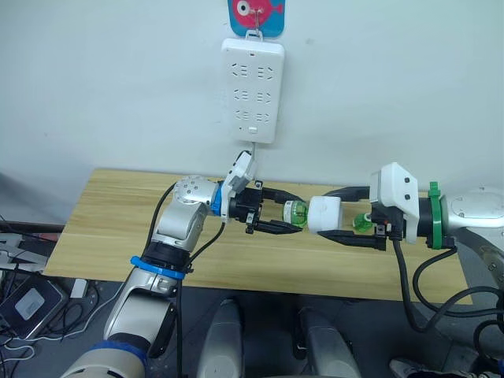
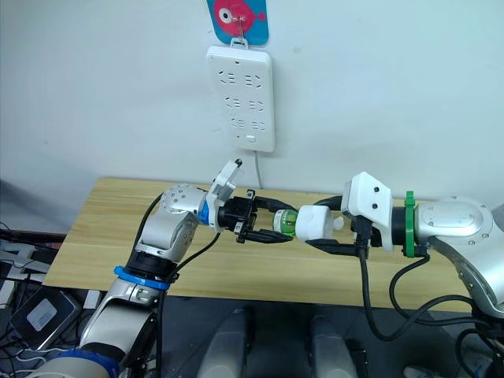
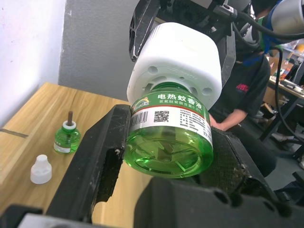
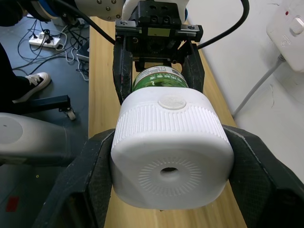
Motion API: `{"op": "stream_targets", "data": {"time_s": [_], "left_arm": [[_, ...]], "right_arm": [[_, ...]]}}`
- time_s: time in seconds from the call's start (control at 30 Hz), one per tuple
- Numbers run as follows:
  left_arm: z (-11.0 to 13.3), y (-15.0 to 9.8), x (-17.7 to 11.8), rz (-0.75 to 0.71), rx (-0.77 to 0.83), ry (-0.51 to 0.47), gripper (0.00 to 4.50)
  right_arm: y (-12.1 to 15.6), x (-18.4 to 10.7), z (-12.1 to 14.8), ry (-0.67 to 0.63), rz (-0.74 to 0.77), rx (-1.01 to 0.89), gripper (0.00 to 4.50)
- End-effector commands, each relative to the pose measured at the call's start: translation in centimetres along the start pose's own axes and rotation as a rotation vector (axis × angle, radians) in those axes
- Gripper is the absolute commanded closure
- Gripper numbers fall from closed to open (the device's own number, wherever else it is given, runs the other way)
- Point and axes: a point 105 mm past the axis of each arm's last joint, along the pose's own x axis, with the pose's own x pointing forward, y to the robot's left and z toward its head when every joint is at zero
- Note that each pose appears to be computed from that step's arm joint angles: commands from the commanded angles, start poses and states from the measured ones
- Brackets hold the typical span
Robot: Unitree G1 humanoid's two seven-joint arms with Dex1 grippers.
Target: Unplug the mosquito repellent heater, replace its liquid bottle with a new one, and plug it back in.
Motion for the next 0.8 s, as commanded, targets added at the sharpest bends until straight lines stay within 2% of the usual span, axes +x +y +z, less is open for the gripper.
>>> {"op": "stream_targets", "data": {"time_s": [0.03, 0.23, 0.37, 0.4, 0.67, 0.8], "left_arm": [[1.1, -0.7, 2.2, -0.084, 0.063, -0.034, 2.21], [1.3, -0.7, 2.1, -0.088, 0.052, -0.051, 2.21], [1.3, -0.6, 2.0, -0.078, 0.039, -0.052, 2.21], [1.2, -0.5, 1.9, -0.073, 0.034, -0.051, 2.21], [1.4, 0.0, 1.4, -0.035, 0.000, -0.061, 2.21], [1.3, -0.3, 1.2, -0.040, -0.007, -0.054, 2.21]], "right_arm": [[2.0, 0.7, 2.1, -0.058, 0.088, -0.106, 1.55], [2.4, 0.8, 2.3, -0.084, 0.119, -0.085, 1.55], [2.3, 0.7, 2.4, -0.107, 0.120, -0.072, 0.18], [2.2, 0.7, 2.3, -0.107, 0.118, -0.067, 0.03], [2.2, -0.3, 0.3, -0.070, 0.095, 0.014, 0.03], [1.4, -0.7, 0.4, -0.098, 0.044, 0.048, 0.03]]}}
